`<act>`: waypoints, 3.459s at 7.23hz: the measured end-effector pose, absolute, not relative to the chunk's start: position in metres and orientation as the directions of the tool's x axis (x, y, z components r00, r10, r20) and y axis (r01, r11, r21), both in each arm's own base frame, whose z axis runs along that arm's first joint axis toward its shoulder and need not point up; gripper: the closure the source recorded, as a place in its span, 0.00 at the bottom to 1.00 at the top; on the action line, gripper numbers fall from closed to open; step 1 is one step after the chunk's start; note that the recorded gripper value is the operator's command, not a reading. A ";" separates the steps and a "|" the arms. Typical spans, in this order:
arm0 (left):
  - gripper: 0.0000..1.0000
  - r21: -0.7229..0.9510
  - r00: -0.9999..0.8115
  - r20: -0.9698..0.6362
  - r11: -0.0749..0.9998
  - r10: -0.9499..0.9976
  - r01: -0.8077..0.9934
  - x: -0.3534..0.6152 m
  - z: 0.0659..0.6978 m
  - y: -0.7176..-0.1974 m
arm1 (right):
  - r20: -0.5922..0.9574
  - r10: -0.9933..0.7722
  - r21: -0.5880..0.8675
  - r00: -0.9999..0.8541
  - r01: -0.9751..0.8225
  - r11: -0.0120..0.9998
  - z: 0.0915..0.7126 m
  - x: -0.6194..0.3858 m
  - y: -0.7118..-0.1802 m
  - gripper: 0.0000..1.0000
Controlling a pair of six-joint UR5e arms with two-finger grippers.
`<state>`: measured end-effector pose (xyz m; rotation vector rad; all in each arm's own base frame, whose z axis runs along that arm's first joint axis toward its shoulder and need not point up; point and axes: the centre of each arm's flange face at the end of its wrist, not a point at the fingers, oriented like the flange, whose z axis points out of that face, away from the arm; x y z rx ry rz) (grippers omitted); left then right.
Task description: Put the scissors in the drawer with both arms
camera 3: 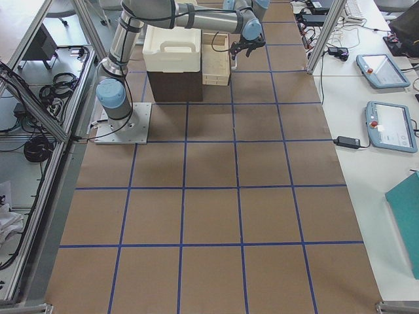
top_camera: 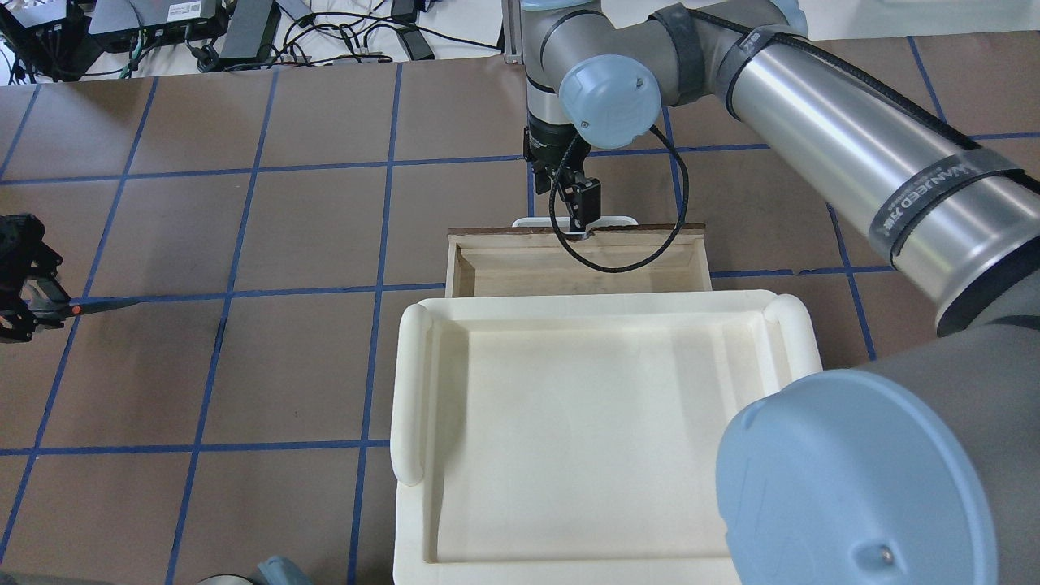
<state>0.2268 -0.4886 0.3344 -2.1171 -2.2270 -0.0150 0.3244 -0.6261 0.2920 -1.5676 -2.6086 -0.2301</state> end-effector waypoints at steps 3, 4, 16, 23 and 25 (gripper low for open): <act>1.00 -0.062 -0.188 0.030 0.189 0.982 0.980 0.138 0.426 -0.541 | 0.148 0.867 0.084 -0.475 0.880 0.468 0.290 0.319 -0.631 0.00; 1.00 -0.069 -0.207 0.025 0.208 0.978 0.976 0.102 0.444 -0.547 | 0.142 0.868 0.083 -0.475 0.880 0.468 0.289 0.319 -0.633 0.00; 1.00 -0.037 -0.092 0.030 0.093 0.995 0.995 -0.182 0.465 -0.513 | 0.110 0.833 0.091 -0.541 0.841 0.534 0.283 0.324 -0.654 0.00; 1.00 -0.023 -0.185 0.061 0.186 0.981 0.982 -0.269 0.433 -0.503 | 0.034 0.813 0.036 -0.581 0.814 0.580 0.380 0.299 -0.631 0.00; 1.00 -0.025 -0.201 0.059 0.202 0.978 0.979 -0.305 0.412 -0.505 | -0.009 0.675 0.008 -0.737 0.675 0.737 0.433 0.253 -0.621 0.00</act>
